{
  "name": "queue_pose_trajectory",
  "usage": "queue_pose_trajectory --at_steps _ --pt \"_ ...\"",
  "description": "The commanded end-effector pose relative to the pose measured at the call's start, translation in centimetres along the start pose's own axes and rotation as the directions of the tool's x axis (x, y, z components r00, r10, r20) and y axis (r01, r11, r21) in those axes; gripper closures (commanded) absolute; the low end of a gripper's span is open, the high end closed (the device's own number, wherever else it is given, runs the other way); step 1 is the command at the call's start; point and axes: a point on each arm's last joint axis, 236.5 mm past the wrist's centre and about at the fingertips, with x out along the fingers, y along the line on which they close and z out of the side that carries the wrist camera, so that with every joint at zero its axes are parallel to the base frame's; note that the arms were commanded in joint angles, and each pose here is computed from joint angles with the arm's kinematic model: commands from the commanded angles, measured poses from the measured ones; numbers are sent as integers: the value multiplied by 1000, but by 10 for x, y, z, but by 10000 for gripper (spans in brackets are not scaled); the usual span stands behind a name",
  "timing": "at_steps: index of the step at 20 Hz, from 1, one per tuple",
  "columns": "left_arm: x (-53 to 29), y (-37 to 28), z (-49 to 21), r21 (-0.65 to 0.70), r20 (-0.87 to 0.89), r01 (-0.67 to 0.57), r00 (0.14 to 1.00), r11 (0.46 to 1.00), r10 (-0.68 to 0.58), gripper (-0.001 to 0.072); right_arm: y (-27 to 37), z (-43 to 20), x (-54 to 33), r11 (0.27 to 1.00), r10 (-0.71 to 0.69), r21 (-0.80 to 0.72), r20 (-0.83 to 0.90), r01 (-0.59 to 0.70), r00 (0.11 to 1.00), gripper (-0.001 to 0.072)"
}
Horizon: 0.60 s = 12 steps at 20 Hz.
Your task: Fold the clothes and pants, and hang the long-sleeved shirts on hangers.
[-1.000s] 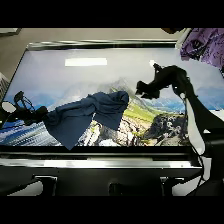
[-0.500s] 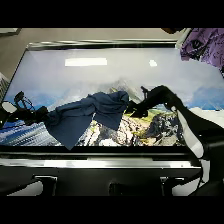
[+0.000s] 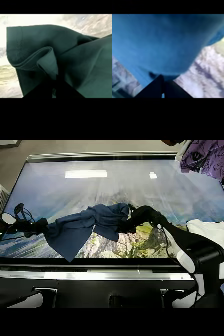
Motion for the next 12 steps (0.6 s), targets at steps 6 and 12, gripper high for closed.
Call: queue_pose_trajectory --at_steps 6,12 --pt "-213 -83 129 276 455 -16 883 961 -116 692 158 99 -311 941 290 -323 605 -104 741 685" --pt "-461 -118 93 334 809 -165 555 928 -193 692 235 -52 -549 874 415 -475 841 104 348 685"
